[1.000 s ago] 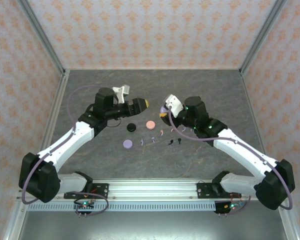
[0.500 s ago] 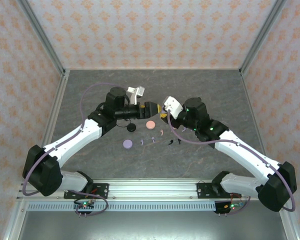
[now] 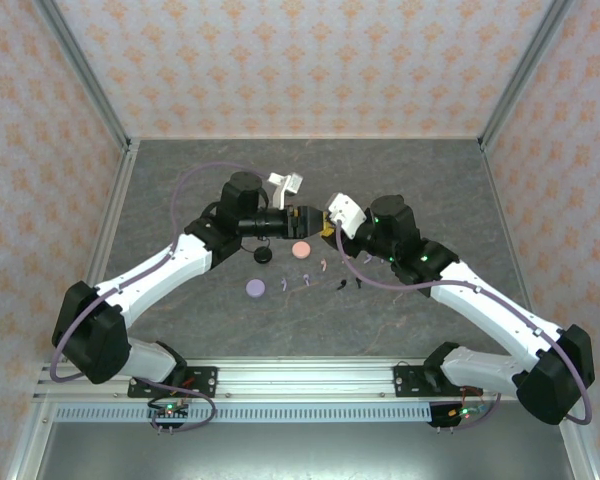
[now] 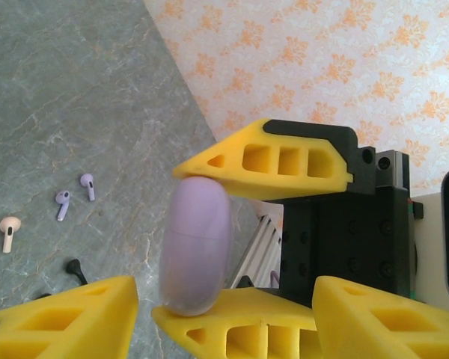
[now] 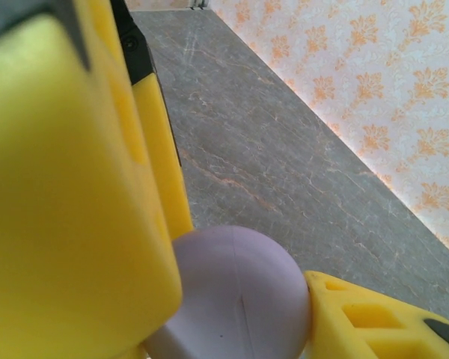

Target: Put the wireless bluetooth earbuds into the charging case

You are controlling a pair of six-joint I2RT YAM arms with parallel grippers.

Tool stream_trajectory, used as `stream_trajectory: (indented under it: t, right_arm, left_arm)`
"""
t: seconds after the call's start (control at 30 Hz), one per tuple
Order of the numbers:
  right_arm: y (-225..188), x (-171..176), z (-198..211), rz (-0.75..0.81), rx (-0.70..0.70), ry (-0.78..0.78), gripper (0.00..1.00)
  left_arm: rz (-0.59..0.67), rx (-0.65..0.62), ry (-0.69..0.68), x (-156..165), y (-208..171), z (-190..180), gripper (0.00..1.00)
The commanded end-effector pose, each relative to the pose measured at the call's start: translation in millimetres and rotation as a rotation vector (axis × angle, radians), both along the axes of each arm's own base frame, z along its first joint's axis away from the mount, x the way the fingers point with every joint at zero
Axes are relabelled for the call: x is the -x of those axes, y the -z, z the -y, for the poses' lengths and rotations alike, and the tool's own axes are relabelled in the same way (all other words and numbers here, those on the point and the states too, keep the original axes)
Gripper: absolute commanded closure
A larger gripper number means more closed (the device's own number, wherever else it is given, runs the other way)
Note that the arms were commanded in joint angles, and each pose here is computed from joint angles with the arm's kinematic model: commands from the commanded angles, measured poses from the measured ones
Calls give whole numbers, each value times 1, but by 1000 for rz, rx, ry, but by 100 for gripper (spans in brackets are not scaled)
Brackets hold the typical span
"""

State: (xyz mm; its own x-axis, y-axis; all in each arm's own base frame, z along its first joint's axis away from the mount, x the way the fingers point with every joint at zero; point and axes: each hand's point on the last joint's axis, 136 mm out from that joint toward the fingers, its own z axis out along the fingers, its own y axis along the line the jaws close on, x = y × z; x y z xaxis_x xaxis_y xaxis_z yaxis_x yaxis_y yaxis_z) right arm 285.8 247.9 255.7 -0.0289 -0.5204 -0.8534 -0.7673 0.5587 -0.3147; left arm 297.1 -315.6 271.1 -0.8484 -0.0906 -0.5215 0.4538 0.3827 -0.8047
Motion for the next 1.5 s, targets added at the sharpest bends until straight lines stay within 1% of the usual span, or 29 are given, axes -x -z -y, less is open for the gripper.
stream_trajectory:
  t: [0.0,0.5,0.77,1.0,1.1,1.27,1.47]
  right_arm:
    - [-13,5,-4,27,-33,-27,52]
    - [-13,8,-10,11,-49,-60,52]
    - [-12,12,-13,-2,-48,-86,52]
    - [-11,14,-14,-10,-37,-102,52]
    - [-9,13,-15,-14,-31,-101,52]
    - [-8,12,-16,-25,-28,-98,52]
    - [-4,13,-15,-64,-17,-93,49]
  left_arm:
    - [49,26,60,5,-16,10,40]
    - [44,23,113,10,-9,19,54]
    - [38,17,122,9,-5,22,54]
    - [29,-1,124,8,1,22,53]
    - [28,-4,131,9,1,22,61]
    - [38,-10,132,11,0,20,64]
    - [71,-26,108,10,-2,16,78]
